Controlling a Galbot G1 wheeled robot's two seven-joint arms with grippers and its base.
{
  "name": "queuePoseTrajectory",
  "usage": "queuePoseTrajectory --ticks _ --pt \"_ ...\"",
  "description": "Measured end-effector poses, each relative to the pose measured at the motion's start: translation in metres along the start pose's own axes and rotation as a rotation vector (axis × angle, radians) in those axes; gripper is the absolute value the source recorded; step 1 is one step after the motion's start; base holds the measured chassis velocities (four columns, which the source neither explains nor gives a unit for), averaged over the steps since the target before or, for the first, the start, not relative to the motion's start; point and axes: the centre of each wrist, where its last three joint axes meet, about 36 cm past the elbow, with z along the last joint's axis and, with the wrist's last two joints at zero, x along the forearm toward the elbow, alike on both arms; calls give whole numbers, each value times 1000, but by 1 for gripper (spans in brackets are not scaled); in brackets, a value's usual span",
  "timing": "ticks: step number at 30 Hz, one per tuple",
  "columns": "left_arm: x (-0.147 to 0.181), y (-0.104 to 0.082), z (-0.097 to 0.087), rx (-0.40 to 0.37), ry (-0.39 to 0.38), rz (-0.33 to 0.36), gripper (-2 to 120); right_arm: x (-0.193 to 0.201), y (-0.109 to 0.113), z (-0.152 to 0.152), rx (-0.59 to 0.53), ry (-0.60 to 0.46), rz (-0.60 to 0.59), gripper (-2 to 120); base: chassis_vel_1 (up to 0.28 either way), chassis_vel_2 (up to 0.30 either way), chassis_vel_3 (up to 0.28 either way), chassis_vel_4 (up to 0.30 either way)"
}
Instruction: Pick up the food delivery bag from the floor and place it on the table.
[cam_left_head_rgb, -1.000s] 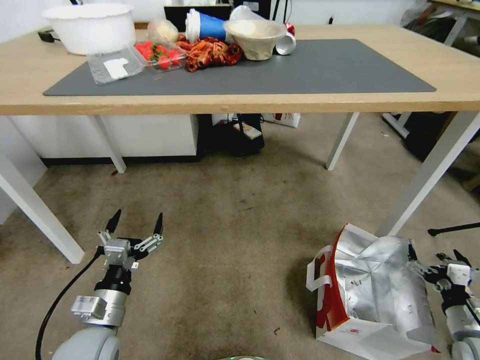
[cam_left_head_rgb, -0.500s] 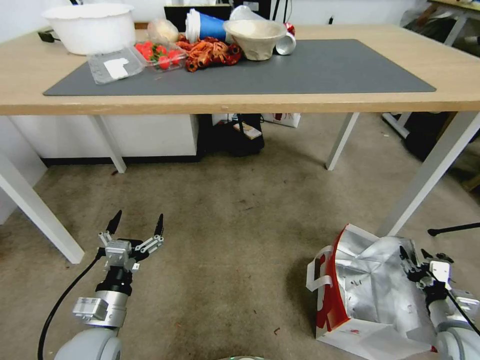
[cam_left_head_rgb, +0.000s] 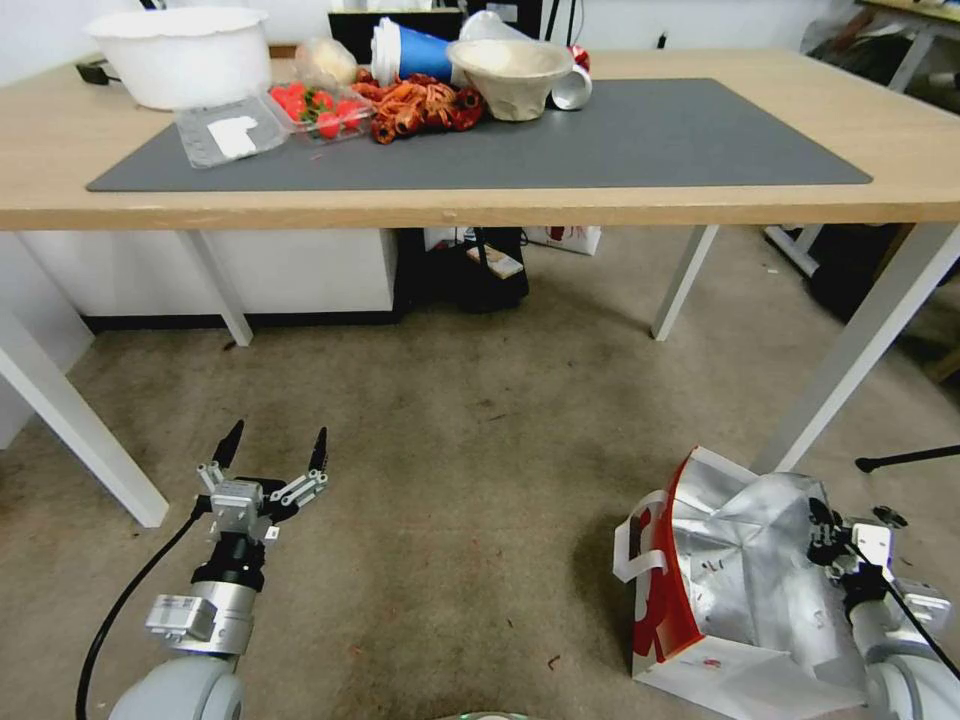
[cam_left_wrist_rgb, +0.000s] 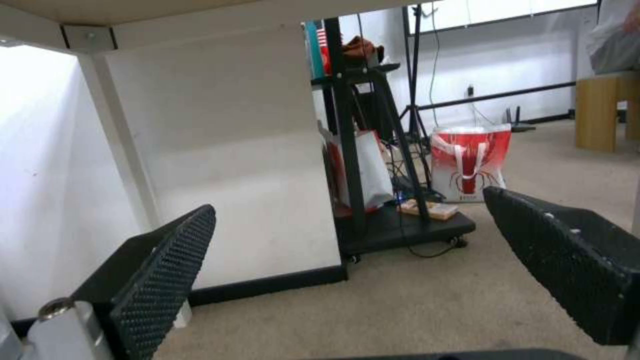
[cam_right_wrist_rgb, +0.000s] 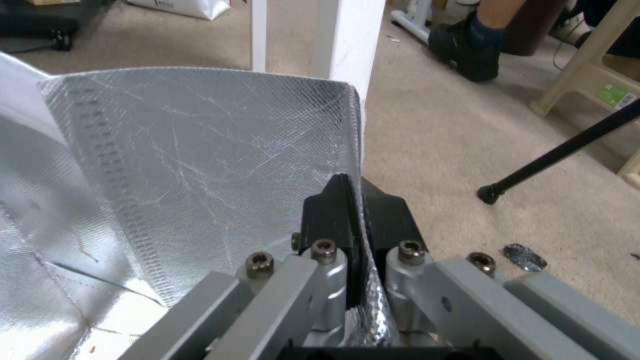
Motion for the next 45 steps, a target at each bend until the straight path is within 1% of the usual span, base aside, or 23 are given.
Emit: queuePoseTrajectory --ticks 3,7,10,11,14,15,16,18,19,20,22,24,25,26,29,32,35,36,40,43,45 --pt "1 0 0 0 0 0 100 1 1 -1 -5 -13 1 0 0 0 0 0" --pt "1 0 0 -1 -2 -1 100 6 8 -5 -20 -49 -5 0 0 0 0 0" --pt "1 -1 -1 -1 -4 -3 100 15 19 -12 -33 -95 -27 0 0 0 0 0" --pt "1 -1 -1 -1 -4 -3 100 15 19 -12 -33 -95 -27 0 0 0 0 0" --pt "1 -1 -1 -1 -5 -4 100 25 33 -26 -45 -146 -53 0 0 0 0 0" --pt "1 -1 -1 -1 -5 -4 100 25 33 -26 -45 -146 -53 0 0 0 0 0" --pt "1 0 -1 -2 -8 -6 100 31 42 -35 -48 -175 -69 0 0 0 0 0" --pt "2 0 -1 -3 -10 -8 100 37 50 -43 -51 -201 -88 0 0 0 0 0" --pt "2 0 -1 -3 -10 -8 100 37 50 -43 -51 -201 -88 0 0 0 0 0" --pt "2 0 -1 -2 -11 -10 100 41 57 -49 -53 -221 -103 0 0 0 0 0" --pt "2 0 -1 -2 -12 -11 100 43 59 -51 -54 -228 -109 0 0 0 0 0" --pt "3 2 -1 -3 -17 -16 100 52 76 -67 -56 -271 -154 0 0 0 0 0" --pt "3 2 -1 -3 -17 -16 100 52 76 -67 -56 -271 -154 0 0 0 0 0" --pt "3 2 0 -1 -19 -19 100 56 83 -72 -55 -285 -177 0 0 0 0 0" --pt "3 3 0 2 -22 -21 100 60 89 -78 -56 -298 -196 0 0 0 0 0" --pt "3 4 -1 16 -32 -15 100 69 101 -94 -54 -335 -252 0 0 0 0 0" --pt "1 4 -3 25 -37 -13 100 72 105 -102 -43 -359 -281 0 0 0 0 0" --pt "0 5 -4 34 -38 -8 100 75 108 -110 -27 -381 -313 0 0 0 0 0" --pt "0 5 -5 45 -39 -1 100 78 112 -116 -13 -399 -350 0 0 0 0 0" --pt "-1 7 -7 57 -40 12 100 83 117 -128 -3 -436 -404 0 0 0 0 0" --pt "-1 7 -8 58 -42 15 100 84 119 -133 -2 -448 -419 0 0 0 0 0"
